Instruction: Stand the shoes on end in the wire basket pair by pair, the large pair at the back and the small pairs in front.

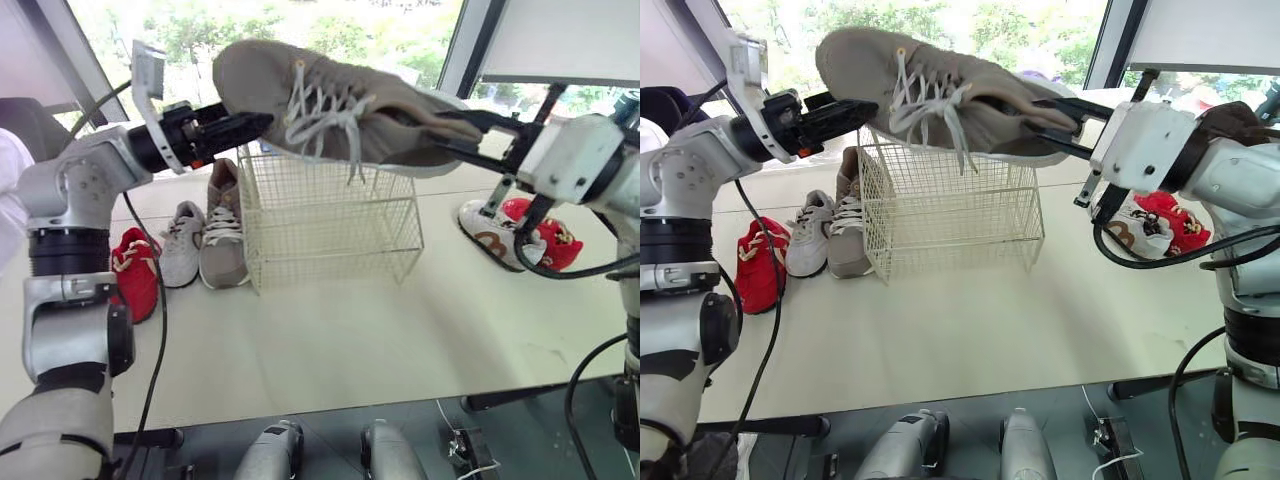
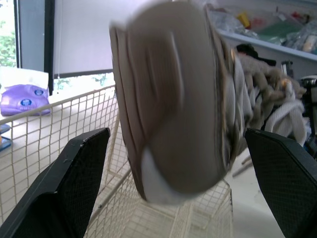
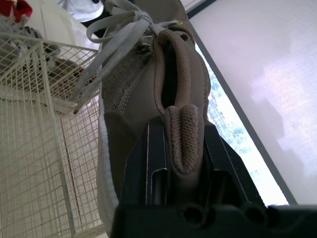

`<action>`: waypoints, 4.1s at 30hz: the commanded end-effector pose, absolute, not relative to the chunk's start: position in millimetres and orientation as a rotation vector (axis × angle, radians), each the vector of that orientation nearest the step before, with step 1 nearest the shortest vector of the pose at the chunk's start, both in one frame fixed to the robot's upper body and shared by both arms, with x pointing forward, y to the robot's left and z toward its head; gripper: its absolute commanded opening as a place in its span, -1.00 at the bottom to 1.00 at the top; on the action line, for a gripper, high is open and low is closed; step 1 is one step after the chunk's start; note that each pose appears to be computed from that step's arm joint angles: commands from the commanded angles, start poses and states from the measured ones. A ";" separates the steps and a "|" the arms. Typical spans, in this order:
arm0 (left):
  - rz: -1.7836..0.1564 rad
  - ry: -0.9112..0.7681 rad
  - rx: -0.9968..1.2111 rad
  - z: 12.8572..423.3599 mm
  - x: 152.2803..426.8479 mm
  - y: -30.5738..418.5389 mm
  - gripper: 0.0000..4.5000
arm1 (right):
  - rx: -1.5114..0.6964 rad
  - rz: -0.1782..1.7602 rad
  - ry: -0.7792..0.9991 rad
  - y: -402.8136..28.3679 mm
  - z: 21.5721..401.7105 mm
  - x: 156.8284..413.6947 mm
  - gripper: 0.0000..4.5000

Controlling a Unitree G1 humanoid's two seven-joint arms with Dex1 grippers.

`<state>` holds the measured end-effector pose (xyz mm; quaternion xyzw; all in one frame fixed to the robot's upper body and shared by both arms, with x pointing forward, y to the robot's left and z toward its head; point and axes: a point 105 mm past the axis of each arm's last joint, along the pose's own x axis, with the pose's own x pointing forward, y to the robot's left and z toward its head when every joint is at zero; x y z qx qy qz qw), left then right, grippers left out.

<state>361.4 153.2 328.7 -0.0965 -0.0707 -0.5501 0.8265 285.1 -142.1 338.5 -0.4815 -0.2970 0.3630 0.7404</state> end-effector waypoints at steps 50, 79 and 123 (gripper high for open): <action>-1.053 -0.203 -0.801 302.7 331.3 120.2 -0.74 | 0.512 1.040 -0.540 -98.3 387.0 321.9 0.97; -1.012 -0.111 -0.504 279.5 329.7 135.8 0.98 | 0.152 1.050 -0.666 -118.0 457.0 346.3 -0.31; -0.989 -0.142 -0.462 275.3 321.1 130.3 1.00 | -0.412 0.886 -0.489 -155.0 392.9 407.8 0.99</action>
